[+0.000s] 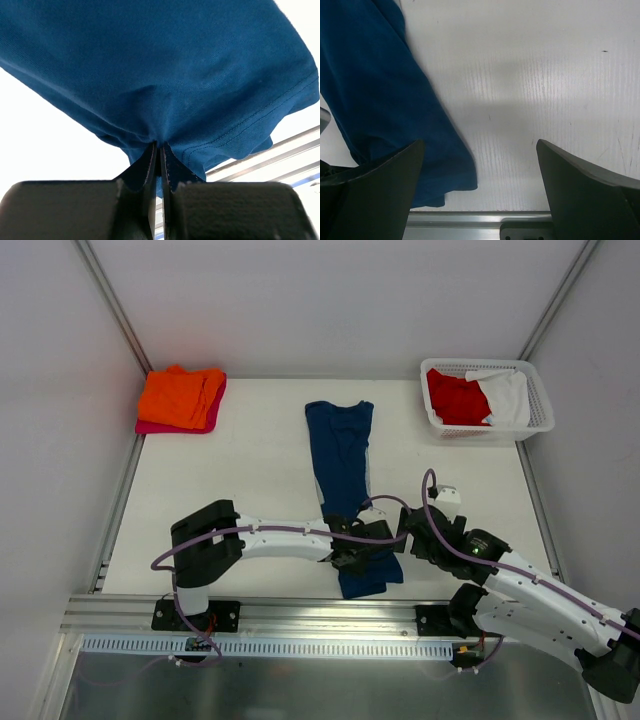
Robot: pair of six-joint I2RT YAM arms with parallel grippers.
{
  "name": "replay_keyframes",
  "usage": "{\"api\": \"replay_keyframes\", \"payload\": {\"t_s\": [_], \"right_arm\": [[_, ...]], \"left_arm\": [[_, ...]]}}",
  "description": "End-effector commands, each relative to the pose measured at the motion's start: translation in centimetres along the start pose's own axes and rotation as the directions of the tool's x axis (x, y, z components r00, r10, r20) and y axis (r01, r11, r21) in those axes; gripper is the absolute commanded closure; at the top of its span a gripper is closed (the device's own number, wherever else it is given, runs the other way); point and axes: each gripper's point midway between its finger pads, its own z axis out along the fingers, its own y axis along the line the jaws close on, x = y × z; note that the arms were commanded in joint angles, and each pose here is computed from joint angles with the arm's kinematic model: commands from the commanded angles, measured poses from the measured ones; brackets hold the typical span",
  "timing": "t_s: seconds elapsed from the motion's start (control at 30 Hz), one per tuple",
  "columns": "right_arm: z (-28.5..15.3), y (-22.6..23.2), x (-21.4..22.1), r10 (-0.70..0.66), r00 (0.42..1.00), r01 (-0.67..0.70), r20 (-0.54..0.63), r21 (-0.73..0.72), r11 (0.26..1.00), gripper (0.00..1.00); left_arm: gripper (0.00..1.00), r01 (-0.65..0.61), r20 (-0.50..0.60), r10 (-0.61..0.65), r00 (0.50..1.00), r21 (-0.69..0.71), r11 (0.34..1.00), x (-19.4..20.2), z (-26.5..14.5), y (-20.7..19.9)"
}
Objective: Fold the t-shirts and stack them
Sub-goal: Rotate the tshirt 90 degrees
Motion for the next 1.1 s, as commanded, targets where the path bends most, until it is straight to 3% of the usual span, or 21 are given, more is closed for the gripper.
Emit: {"api": "replay_keyframes", "payload": {"t_s": [0.0, 0.5, 0.87, 1.07], "right_arm": [[0.0, -0.3, 0.0, 0.001, 1.000, -0.001, 0.000, 0.013, 1.000, 0.01], [0.4, -0.2, 0.4, -0.006, 1.000, 0.006, -0.012, 0.016, 1.000, 0.01], [0.6, -0.3, 0.7, -0.018, 1.000, 0.019, -0.022, 0.020, 1.000, 0.00], [0.8, -0.4, 1.2, -0.034, 0.999, 0.035, -0.037, 0.020, 0.999, 0.01]], "left_arm": [[1.00, 0.004, 0.050, -0.004, 0.999, 0.004, 1.000, -1.1, -2.0, -0.6], [1.00, 0.026, 0.192, -0.029, 0.981, 0.020, 0.999, -2.7, -8.5, 0.3], [1.00, 0.143, 0.223, -0.129, 0.966, -0.048, 0.989, -0.7, -8.0, 3.1], [1.00, 0.306, 0.249, -0.267, 0.931, -0.133, 0.943, 1.7, -5.9, 6.5]]}}
